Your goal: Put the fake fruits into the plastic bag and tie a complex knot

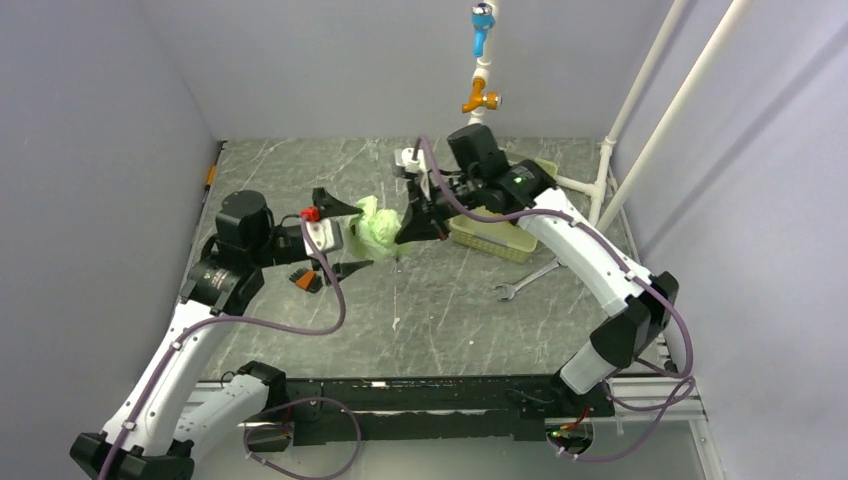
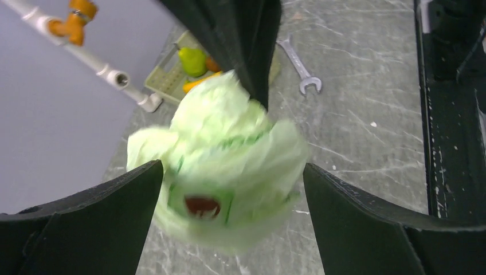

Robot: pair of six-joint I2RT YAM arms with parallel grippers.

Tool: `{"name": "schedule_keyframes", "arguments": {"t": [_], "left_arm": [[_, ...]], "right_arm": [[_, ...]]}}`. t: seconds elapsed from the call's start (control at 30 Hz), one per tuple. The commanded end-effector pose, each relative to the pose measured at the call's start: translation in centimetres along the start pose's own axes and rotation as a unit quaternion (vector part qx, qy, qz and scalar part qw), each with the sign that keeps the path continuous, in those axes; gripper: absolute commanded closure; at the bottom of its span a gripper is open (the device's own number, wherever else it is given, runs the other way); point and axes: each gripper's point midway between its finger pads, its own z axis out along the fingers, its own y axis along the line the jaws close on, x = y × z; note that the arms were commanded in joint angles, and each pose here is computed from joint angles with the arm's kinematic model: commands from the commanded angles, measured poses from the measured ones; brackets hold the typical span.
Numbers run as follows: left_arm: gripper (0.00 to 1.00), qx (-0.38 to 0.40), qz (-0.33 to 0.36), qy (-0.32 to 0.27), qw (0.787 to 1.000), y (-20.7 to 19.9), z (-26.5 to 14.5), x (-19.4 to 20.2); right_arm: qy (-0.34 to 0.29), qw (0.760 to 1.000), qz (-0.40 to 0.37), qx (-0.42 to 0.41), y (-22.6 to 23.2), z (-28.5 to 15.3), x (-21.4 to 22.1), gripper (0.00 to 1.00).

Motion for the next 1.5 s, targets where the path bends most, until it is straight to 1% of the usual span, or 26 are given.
{"name": "schedule_keyframes", "arguments": {"t": [0.0,0.03,0.07,0.1,0.13,0.17,0.3,0.33,0.37,0.4,0.43,0.47,0.5,0.63,0.73,0.8,0.87,1.0,1.07,1.13,1.17,1.2,1.27,1.37,1.43,1.47], "left_arm": [[0.01,0.026,0.062,-0.015,0.998,-1.5,1.3,-0.5],[0.05,0.031,0.058,-0.013,0.998,-1.9,1.7,-0.3],[0.26,0.038,0.053,-0.006,0.998,-2.2,1.9,0.0],[0.62,0.048,0.043,0.007,0.998,-2.5,2.1,0.6],[0.83,0.048,0.028,0.021,0.998,-2.6,2.1,1.1],[0.99,0.043,0.009,0.031,0.999,-2.5,2.1,1.5],[1.0,0.012,-0.023,0.026,0.999,-2.4,1.1,2.0],[1.0,-0.006,-0.033,0.022,0.999,-2.1,0.7,2.0],[1.0,-0.022,-0.045,0.023,0.998,-1.7,0.2,2.3],[1.0,-0.033,-0.068,0.03,0.997,-1.5,-0.2,2.9],[1.0,-0.038,-0.091,0.038,0.994,-1.3,-0.7,3.7],[1.0,-0.027,-0.117,0.046,0.992,-1.8,-1.2,4.5],[1.0,-0.025,-0.141,0.057,0.988,-2.0,-1.7,5.4],[1.0,-0.02,-0.181,0.092,0.979,-2.6,-3.4,7.8],[1.0,-0.034,-0.198,0.091,0.975,-1.9,-4.1,9.1],[1.0,-0.039,-0.214,0.085,0.972,-1.4,-4.6,9.8],[1.0,-0.042,-0.23,0.08,0.969,-1.5,-5.2,10.5],[1.0,-0.053,-0.236,0.084,0.967,-2.9,-6.1,11.4],[1.0,-0.052,-0.229,0.067,0.97,-3.1,-6.1,10.3],[1.0,-0.065,-0.236,0.049,0.968,-2.1,-6.3,8.1],[1.0,-0.06,-0.243,0.039,0.967,-1.8,-6.3,6.9],[1.0,-0.051,-0.255,0.027,0.965,-1.7,-6.2,5.7],[1.0,-0.033,-0.291,0.006,0.956,-1.7,-6.1,3.9],[1.0,-0.038,-0.326,-0.017,0.944,-1.6,-6.1,2.7],[1.0,-0.031,-0.341,-0.036,0.939,-1.9,-6.0,2.0],[1.0,-0.025,-0.372,-0.046,0.927,-2.3,-5.9,1.8]], "right_arm": [[-0.046,0.997,-0.029,-0.053,1.9,1.8,-3.3,1.0],[-0.046,0.997,-0.031,-0.057,2.0,2.1,-3.6,1.0],[-0.046,0.997,-0.031,-0.06,2.1,2.4,-3.9,1.0],[-0.046,0.997,-0.03,-0.061,2.0,2.4,-4.3,1.0],[-0.044,0.997,-0.03,-0.061,1.9,2.4,-4.5,1.0],[-0.034,0.997,-0.025,-0.061,1.8,2.4,-4.4,1.0],[0.006,0.998,-0.008,-0.055,1.1,2.5,-3.2,1.0],[0.017,0.999,0.0,-0.052,0.9,2.5,-2.7,0.9],[0.03,0.998,0.006,-0.048,0.6,2.6,-2.3,0.7],[0.047,0.998,0.007,-0.045,0.0,2.8,-1.6,0.46],[0.065,0.997,0.012,-0.043,-0.5,2.8,-1.1,0.33],[0.08,0.996,0.011,-0.04,-1.2,2.7,-0.8,0.24],[0.093,0.995,0.005,-0.035,-1.8,2.5,-0.8,0.19],[0.139,0.99,-0.02,-0.02,-3.9,2.4,0.2,0.06],[0.182,0.982,-0.034,0.024,-6.2,2.2,1.9,0.03],[0.217,0.975,-0.027,0.029,-6.0,1.8,3.7,0.03],[0.26,0.963,-0.059,0.036,-5.9,1.6,5.0,0.02],[0.279,0.956,-0.075,0.06,-6.3,2.9,4.7,0.01],[0.26,0.961,-0.075,0.06,-5.6,3.1,3.5,0.0],[0.224,0.967,-0.075,0.094,-6.0,3.0,2.1,0.0],[0.208,0.97,-0.063,0.105,-5.8,3.3,2.5,0.0],[0.168,0.976,-0.056,0.124,-5.8,3.6,1.6,0.0],[0.072,0.986,-0.06,0.136,-4.6,4.0,-1.1,0.0],[0.042,0.989,-0.063,0.128,-2.3,5.2,-3.2,0.0],[-0.005,0.989,-0.072,0.125,-1.6,5.3,-4.3,0.0],[-0.039,0.988,-0.083,0.124,-1.0,5.1,-4.9,0.0]]}}
